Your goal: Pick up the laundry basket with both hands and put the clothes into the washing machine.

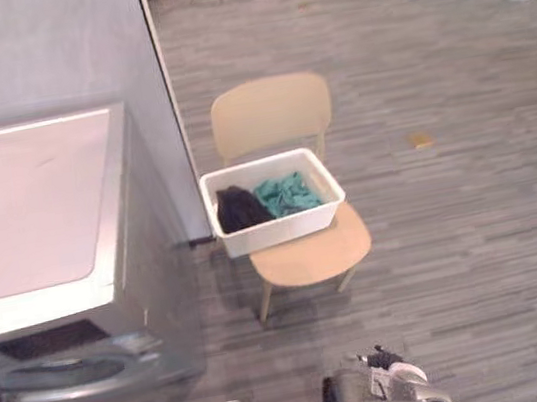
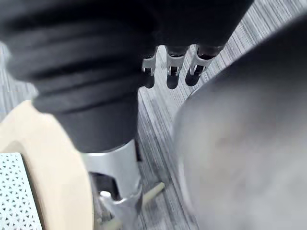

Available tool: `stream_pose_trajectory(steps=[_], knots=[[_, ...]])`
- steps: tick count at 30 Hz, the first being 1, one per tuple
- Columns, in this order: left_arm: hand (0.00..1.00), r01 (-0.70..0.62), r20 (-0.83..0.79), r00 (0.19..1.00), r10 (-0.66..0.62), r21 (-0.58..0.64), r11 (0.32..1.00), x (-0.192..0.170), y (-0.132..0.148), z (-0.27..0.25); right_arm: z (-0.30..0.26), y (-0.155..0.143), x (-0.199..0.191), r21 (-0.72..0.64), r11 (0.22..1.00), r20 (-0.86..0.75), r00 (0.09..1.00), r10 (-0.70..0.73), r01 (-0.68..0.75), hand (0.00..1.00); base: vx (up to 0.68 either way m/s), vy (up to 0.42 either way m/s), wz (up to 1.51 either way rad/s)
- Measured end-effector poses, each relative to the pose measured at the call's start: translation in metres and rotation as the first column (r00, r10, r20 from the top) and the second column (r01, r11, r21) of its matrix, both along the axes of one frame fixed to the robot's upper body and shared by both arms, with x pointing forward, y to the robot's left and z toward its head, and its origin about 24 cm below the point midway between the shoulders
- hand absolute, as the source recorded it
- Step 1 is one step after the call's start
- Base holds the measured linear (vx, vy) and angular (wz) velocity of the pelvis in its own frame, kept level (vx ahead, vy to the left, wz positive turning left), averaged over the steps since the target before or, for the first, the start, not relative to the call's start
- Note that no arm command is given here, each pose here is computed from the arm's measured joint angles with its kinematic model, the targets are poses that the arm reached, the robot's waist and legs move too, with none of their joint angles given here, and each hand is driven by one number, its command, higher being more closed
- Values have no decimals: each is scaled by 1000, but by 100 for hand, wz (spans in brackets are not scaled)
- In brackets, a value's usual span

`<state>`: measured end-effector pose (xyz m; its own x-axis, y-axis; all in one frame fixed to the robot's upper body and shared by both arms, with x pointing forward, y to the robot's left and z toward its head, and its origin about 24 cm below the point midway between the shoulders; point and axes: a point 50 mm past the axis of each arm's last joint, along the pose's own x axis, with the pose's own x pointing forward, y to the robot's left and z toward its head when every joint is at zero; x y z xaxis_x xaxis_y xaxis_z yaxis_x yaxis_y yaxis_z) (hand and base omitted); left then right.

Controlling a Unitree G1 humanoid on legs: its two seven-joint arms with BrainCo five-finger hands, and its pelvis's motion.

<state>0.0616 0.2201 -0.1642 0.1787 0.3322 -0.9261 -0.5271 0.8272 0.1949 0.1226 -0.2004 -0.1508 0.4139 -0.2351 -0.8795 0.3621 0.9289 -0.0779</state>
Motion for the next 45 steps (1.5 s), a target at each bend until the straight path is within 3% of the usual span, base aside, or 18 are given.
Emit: stream_pose_trajectory(steps=[4, 9, 11, 16, 19, 22, 26, 28, 32, 35, 38, 41, 45], knots=[[0, 36, 86, 996, -35, -8, 999, 34, -12, 5, 0, -15, -9, -7, 993, -6, 993, -118, 118, 0, 176, -263, 51], [0, 59, 87, 995, -57, -11, 998, 34, -16, 4, -4, -15, -21, 23, 981, -34, 980, -194, 195, 0, 230, -487, 3], [0, 32, 54, 998, -28, -70, 997, 22, -34, -1, -2, -31, -26, -15, 977, -35, 976, -215, 215, 0, 325, -530, 25], [0, 15, 54, 999, -9, -111, 994, 19, -45, -3, 2, -29, -15, -25, 989, -10, 990, -144, 144, 0, 307, -428, 27], [0, 74, 106, 992, -67, -59, 996, 29, -37, 3, 28, -15, 24, -66, 997, 183, 982, -37, 50, 0, 235, -231, 19], [0, 151, 134, 980, -149, -3, 989, 41, -31, 9, 71, -17, 63, -137, 990, 415, 910, 23, 38, 0, 209, -11, 38], [0, 219, 119, 968, -221, 37, 975, 44, -25, 10, 117, -22, 90, -226, 973, 591, 800, 101, 44, 0, 176, 91, 58], [0, 243, 121, 960, -251, 76, 967, 53, -14, 13, 147, -6, 117, -244, 970, 699, 694, 172, 5, 0, 75, 113, 17], [0, 346, 22, 936, -351, 116, 931, 43, -5, 9, 170, 33, 138, -338, 929, 738, 570, 362, -152, 0, 32, 48, -4], [0, 381, -22, 924, -382, 129, 915, 34, 0, 8, 185, 57, 151, -470, 836, 704, 450, 549, -285, 0, -33, 0, 3], [0, 367, -20, 930, -368, 153, 918, 36, 6, 10, 210, 79, 169, -696, 631, 573, 265, 775, -341, 0, -97, 1, 8], [0, 343, -9, 938, -347, 183, 921, 41, 16, 14, 237, 104, 188, -804, 473, 478, 82, 875, -361, 0, -142, 19, 34], [0, 338, 32, 934, -355, 233, 912, 62, 23, 22, 287, 117, 231, -913, 292, 313, -30, 949, -286, 0, -150, 31, 36]])
